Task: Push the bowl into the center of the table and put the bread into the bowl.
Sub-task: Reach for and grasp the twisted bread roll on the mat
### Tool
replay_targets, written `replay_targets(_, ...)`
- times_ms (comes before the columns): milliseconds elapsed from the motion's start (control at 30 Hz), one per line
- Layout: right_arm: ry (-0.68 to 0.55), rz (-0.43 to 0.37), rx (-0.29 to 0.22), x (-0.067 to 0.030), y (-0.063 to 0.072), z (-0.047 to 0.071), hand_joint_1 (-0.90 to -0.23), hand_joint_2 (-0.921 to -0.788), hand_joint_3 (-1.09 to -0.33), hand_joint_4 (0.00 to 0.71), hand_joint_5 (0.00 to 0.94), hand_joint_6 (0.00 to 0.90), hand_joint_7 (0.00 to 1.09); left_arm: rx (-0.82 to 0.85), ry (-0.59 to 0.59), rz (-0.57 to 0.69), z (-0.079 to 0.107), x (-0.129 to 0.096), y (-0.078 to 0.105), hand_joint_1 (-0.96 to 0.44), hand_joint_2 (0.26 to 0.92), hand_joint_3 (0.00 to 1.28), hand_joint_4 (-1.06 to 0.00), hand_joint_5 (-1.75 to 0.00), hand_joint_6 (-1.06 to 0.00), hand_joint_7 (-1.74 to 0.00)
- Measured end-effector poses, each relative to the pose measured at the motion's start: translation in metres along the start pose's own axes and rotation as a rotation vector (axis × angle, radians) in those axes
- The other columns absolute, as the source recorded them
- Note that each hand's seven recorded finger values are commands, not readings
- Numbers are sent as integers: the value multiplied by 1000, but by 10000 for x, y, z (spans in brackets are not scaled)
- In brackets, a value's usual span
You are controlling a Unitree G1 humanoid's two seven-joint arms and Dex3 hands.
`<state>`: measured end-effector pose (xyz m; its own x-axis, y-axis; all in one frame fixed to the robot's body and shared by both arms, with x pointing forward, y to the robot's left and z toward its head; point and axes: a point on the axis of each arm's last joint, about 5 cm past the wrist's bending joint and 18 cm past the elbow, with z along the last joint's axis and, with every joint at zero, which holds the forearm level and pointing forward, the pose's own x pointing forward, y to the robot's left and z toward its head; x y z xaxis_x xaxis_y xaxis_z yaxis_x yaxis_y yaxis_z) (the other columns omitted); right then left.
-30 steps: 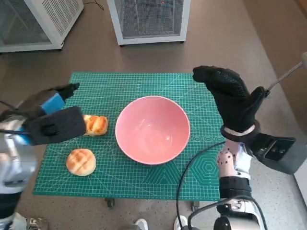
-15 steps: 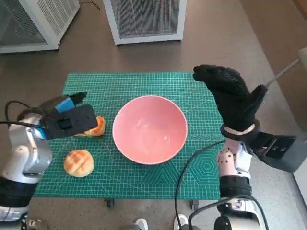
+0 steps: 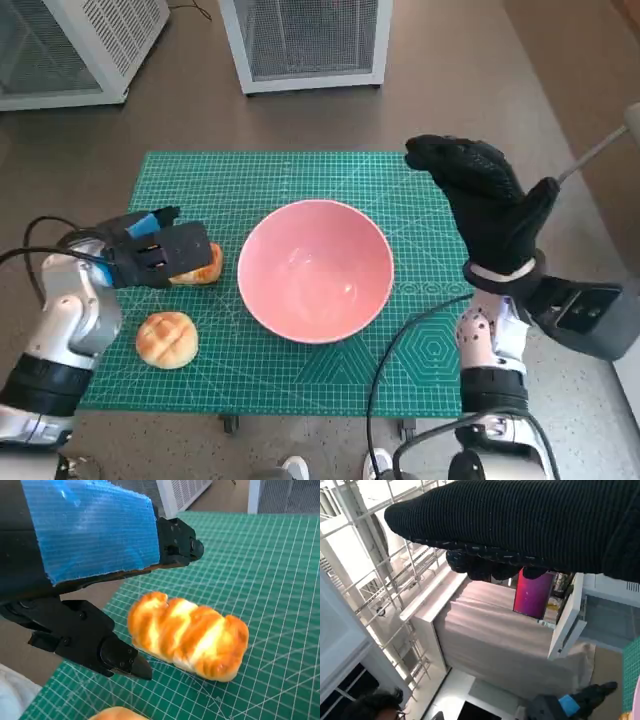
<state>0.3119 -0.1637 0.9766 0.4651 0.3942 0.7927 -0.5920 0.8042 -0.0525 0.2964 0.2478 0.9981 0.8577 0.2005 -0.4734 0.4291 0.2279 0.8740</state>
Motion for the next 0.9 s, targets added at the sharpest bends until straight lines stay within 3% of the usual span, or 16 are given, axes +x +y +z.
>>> replay_targets(467,-6,-5,-16,-10,0,7,-569,-921,-585,225,0,358,0,37,2,-88,54,216,-199,-91,761,5,-72,-12,-225,-12)
replay_targets(733,-2,-12,-11,-21,7,0,-570,-921,-586,224,0,367,5,81,-17,-17,73,335,-269,-78,804,21,-211,-31,-341,-46)
replay_targets(900,2,-12,-8,-31,17,-4,-570,-921,-586,225,1,368,5,136,-36,39,84,394,-322,-32,847,32,-398,-49,-490,-73)
